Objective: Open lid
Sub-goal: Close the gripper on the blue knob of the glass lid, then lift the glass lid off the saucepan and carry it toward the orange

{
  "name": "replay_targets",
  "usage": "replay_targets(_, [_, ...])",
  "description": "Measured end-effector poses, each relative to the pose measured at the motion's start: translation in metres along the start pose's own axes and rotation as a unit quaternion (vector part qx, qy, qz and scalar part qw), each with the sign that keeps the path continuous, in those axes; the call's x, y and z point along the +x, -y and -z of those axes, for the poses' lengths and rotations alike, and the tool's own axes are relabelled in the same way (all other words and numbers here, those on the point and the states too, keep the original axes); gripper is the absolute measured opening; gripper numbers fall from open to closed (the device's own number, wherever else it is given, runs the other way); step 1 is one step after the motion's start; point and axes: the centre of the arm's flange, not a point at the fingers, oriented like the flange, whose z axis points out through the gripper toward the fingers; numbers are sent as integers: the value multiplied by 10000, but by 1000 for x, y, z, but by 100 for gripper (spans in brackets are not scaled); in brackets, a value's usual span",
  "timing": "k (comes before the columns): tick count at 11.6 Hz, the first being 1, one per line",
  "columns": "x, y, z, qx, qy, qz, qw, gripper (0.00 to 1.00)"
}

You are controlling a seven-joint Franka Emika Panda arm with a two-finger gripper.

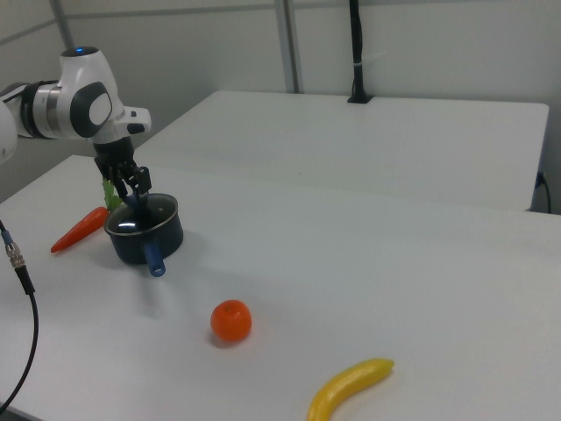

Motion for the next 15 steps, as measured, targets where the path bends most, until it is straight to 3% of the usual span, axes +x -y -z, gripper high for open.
replay_targets(9, [8,-19,48,71,-296,-201,9993,62])
replay_targets(11, [20,-63,64,16,-349,-484,9982,62])
replay_targets(15, [38,-195,60,-219,23,-730,9971,62])
